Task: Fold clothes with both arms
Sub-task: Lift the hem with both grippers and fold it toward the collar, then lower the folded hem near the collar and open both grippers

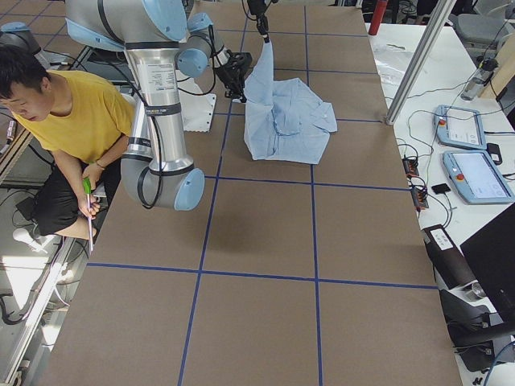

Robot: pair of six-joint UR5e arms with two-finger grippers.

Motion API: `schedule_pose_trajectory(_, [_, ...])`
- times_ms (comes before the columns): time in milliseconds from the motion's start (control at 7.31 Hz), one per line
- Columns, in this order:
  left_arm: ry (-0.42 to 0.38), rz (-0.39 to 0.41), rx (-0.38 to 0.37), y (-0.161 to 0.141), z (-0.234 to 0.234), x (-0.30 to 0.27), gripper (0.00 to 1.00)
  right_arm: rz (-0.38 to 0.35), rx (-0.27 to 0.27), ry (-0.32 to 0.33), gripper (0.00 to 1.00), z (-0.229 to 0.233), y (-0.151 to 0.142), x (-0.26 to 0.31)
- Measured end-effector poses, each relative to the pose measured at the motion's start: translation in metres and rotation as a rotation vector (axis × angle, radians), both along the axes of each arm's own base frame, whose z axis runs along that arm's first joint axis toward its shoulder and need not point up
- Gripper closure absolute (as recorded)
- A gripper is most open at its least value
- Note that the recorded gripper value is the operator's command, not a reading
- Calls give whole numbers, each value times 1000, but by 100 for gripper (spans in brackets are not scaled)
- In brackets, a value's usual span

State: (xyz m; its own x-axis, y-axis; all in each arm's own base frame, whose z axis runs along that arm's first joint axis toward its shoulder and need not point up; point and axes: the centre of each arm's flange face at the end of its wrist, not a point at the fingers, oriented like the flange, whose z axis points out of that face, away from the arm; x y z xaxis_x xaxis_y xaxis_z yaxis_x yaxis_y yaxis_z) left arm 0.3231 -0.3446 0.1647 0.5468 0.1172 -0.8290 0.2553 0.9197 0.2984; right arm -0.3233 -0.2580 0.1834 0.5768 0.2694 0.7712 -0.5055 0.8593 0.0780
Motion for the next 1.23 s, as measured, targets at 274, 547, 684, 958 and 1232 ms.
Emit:
schedule_pose_trajectory(274, [-87, -107, 0, -54, 18, 29, 100, 83, 29, 56, 100, -3, -68, -39])
schedule_pose_trajectory(547, [-144, -174, 7, -101, 58, 74, 100, 124, 70, 86, 100, 33, -140, -87])
schedule_pose_trajectory(684, [-164, -196, 11, -121, 87, 96, 100, 132, 90, 109, 100, 61, -173, -105])
schedule_pose_trajectory(958, [-201, -185, 61, -150, 138, 125, 100, 144, 113, 145, 100, 115, -223, -123])
schedule_pose_trajectory(1232, [-228, -168, 111, -166, 164, 129, 100, 138, 123, 160, 100, 142, -252, -118])
